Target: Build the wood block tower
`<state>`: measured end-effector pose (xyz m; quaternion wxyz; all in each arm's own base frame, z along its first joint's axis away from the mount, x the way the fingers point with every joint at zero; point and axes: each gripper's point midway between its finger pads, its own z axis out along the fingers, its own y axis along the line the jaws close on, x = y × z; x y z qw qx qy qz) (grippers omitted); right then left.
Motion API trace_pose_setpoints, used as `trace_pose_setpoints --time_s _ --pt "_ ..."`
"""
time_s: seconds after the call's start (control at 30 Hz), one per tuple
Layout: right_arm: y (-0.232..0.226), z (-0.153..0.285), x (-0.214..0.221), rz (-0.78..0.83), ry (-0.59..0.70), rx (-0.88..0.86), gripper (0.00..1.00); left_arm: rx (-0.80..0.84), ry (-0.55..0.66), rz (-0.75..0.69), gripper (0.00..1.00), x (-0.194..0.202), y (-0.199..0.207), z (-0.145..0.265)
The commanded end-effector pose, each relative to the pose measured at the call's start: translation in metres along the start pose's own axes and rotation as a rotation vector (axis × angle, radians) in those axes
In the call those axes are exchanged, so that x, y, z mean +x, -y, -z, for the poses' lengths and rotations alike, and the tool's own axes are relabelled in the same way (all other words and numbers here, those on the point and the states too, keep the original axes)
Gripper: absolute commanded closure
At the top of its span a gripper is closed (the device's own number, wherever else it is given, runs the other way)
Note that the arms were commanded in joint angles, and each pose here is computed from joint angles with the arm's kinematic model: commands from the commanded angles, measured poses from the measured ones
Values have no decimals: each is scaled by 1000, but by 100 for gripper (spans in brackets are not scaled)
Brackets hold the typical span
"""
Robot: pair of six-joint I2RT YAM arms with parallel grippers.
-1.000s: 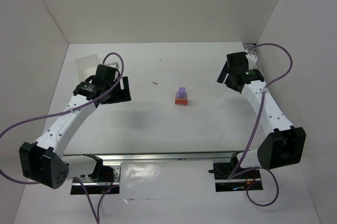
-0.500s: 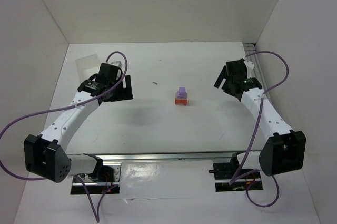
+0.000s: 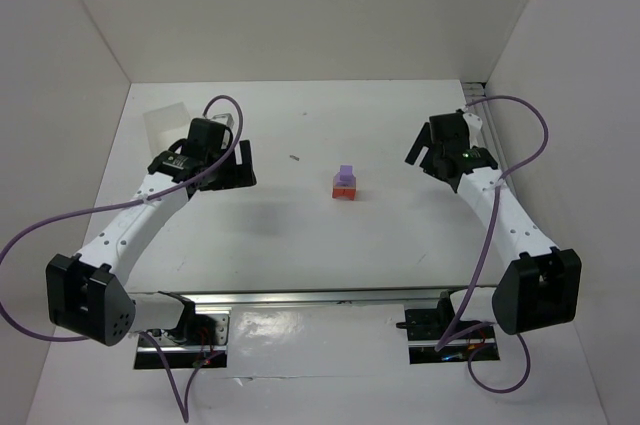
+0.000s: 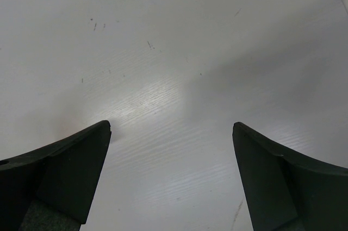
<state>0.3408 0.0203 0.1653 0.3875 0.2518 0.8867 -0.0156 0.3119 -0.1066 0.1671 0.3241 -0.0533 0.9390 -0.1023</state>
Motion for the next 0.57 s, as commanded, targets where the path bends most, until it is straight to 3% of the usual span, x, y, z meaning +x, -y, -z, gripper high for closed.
trace_pose_setpoints --time_s 0.0,0.53 --pt "-12 4 -11 -20 54 -50 0 36 43 -1 9 -11 8 6" --pt "-13 -6 -7 24 50 -33 0 26 67 0 8 -14 6 14"
